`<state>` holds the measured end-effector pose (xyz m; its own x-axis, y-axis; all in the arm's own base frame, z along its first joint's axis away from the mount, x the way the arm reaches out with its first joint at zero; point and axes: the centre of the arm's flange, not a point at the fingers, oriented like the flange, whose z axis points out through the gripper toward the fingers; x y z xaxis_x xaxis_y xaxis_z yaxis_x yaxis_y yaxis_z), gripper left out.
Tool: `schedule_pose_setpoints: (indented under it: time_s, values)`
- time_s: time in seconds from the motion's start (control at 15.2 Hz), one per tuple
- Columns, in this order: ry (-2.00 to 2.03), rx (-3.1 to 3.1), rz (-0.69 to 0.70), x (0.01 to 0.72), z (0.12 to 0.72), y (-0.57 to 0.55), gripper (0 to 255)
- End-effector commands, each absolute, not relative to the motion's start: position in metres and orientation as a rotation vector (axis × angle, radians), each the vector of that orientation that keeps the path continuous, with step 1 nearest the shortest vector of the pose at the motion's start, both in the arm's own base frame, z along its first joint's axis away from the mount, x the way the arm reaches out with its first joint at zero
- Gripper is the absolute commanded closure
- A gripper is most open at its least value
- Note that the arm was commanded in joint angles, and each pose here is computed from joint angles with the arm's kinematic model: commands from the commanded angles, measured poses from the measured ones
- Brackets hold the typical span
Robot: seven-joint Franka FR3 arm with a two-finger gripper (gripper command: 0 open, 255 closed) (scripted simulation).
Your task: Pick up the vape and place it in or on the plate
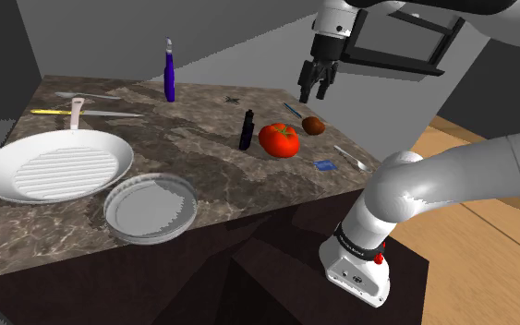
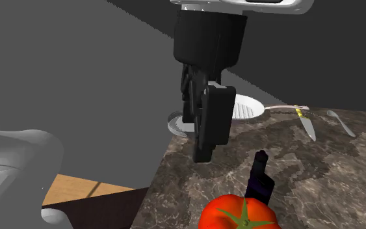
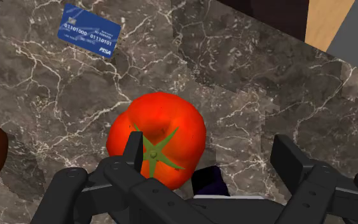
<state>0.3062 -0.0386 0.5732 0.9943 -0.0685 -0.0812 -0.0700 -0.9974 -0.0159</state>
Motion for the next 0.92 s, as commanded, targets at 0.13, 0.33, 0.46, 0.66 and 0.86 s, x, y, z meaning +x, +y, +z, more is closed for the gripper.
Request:
schedule_pose_setpoints:
  time_s: [0.13,0.33,0.46,0.66,0.86]
  values:
    - [0.163,-3.117,0.156,0.332,0.564,-0.029,0]
    - [0.246,-3.112,0.200,0.371,0.550,-0.017,0]
    - [0.300,-3.107,0.230,0.397,0.539,-0.010,0]
    - [0.383,-3.098,0.274,0.436,0.522,-0.001,0]
    - [0.465,-3.085,0.318,0.476,0.505,0.006,0]
